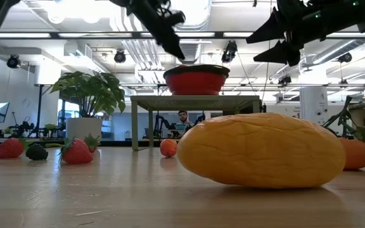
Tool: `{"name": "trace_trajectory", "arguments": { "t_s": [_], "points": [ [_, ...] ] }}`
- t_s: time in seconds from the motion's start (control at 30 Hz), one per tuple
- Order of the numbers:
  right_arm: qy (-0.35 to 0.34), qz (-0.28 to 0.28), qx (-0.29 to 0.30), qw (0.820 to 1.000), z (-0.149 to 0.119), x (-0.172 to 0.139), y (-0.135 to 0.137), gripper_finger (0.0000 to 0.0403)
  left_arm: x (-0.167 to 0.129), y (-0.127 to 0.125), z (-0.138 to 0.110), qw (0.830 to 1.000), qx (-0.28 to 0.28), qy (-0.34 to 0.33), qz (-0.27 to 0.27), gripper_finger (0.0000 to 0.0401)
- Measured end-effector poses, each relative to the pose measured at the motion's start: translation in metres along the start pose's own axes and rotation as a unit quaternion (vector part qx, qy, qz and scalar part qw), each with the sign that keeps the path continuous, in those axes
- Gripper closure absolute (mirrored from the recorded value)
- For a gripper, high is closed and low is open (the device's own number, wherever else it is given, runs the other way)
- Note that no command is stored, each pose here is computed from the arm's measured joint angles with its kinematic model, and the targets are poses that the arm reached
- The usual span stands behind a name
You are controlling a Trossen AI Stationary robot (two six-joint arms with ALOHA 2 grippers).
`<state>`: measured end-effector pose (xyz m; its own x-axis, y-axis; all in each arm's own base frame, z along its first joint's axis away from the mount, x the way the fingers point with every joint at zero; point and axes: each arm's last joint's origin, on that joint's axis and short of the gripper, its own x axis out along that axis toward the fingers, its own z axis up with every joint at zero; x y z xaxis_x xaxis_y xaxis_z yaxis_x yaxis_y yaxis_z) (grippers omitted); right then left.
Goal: Pick & Place Fruit
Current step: Put the mango into the red strainer bowl on the shelf
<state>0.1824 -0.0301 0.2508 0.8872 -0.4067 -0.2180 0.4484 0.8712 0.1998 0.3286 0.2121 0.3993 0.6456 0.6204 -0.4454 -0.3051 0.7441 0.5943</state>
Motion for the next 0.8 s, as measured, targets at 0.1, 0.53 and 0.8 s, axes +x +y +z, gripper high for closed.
{"name": "trace_trajectory", "arguments": {
  "t_s": [0.1,0.53,0.8],
  "points": [
    [0.000,0.000,0.000,1.000,0.000,0.000,0.000,0.0003,-0.021,0.004,0.007,1.000,-0.017,-0.019,0.003,0.0057],
    [0.011,0.130,-0.042,0.991,0.009,-0.005,0.019,0.0003,-0.102,-0.022,0.024,0.976,-0.117,-0.070,-0.168,0.0057],
    [0.026,0.176,-0.115,0.977,0.005,-0.013,0.058,0.0003,-0.112,-0.068,0.025,0.959,-0.124,-0.091,-0.238,0.0057]
  ]
}}
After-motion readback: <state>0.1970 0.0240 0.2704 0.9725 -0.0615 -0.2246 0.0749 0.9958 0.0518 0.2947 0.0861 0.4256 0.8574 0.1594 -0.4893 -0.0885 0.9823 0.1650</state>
